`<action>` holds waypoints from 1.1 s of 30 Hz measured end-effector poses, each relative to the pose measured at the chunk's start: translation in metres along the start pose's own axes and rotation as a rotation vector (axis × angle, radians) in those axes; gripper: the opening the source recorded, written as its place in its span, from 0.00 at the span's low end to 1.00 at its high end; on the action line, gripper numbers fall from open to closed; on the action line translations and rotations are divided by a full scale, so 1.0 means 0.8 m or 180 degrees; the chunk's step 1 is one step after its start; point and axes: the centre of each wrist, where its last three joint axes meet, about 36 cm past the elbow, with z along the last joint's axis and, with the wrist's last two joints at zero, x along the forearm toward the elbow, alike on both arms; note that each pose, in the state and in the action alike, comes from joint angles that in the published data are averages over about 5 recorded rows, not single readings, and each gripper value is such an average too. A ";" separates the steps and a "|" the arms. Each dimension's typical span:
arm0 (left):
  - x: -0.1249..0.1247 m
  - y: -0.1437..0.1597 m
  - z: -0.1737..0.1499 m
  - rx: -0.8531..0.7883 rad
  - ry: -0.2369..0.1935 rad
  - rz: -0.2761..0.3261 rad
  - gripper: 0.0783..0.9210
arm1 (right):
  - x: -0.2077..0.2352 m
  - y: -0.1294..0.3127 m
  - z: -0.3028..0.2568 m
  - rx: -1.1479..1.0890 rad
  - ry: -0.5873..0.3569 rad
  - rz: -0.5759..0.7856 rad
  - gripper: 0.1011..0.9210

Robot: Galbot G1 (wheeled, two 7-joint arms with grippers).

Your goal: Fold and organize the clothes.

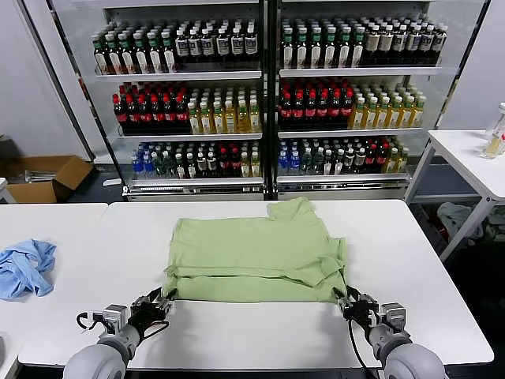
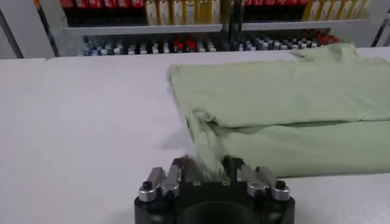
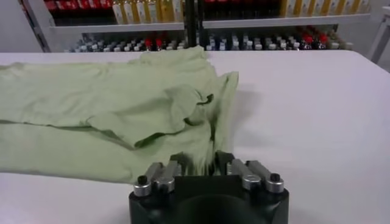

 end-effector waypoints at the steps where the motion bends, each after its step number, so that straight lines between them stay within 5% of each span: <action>1: 0.000 0.000 0.000 0.0002 0.0000 0.0005 0.30 | 0.000 0.000 0.000 -0.0001 0.0000 0.0001 0.14; 5: 0.000 -0.001 0.000 0.0010 0.0001 0.0028 0.16 | 0.003 -0.002 -0.001 0.0004 -0.0001 0.0005 0.02; 11: 0.009 -0.002 0.001 0.0011 -0.0018 0.0044 0.01 | 0.020 0.000 -0.004 0.0029 -0.0002 -0.0021 0.01; 33: 0.110 0.003 0.017 -0.0058 0.0033 0.0046 0.00 | 0.123 0.028 0.006 0.0097 0.0095 -0.0111 0.01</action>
